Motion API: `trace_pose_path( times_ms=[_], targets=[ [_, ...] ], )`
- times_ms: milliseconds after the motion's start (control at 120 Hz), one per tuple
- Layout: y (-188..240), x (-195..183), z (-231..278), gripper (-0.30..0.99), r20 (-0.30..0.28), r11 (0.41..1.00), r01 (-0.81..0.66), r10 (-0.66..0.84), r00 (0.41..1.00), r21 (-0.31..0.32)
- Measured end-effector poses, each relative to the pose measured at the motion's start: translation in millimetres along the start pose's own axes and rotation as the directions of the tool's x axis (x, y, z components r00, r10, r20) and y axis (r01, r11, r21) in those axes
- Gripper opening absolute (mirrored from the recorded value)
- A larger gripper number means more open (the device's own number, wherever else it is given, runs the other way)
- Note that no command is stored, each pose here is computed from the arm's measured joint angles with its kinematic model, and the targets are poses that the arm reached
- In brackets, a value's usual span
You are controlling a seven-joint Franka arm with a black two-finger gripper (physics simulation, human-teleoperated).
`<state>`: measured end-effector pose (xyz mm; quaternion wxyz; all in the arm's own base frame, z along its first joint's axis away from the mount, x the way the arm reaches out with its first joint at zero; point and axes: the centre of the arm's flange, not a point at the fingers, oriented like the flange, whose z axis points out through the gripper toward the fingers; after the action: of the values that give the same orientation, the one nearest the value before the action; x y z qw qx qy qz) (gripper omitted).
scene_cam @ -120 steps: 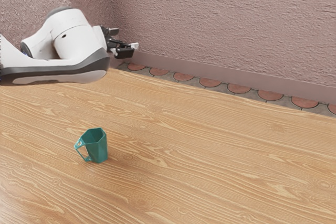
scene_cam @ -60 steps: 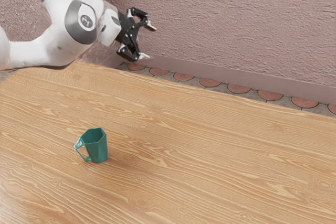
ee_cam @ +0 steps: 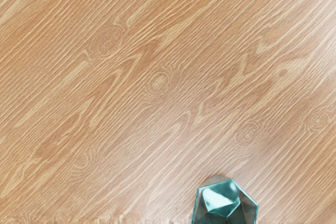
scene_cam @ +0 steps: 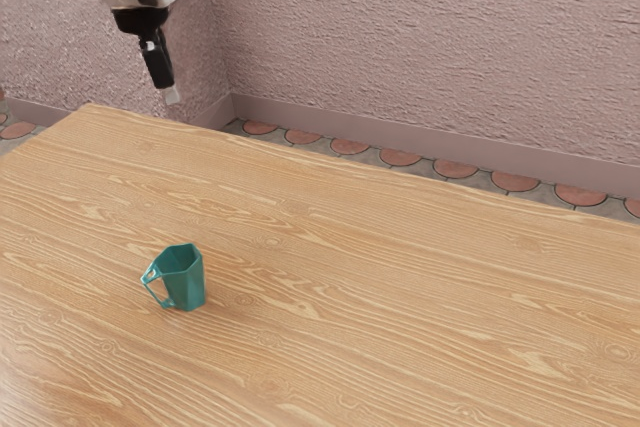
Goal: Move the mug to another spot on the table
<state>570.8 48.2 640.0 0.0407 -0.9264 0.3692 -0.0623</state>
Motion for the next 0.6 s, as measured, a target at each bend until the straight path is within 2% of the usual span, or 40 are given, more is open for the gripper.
trace_pose_path(
  times_ms=[142, 267, 600],
  targets=[
    [0, -10, 8, 0.69, 0.062, 0.98, 0.196, -0.194, 0.979, -0.03],
    [5, -10, 11, 0.69, 0.094, 0.948, 0.316, -0.312, 0.945, -0.035],
    [37, 19, 15, 0.69, 0.128, 0.884, 0.466, -0.459, 0.879, -0.029]
  ],
)
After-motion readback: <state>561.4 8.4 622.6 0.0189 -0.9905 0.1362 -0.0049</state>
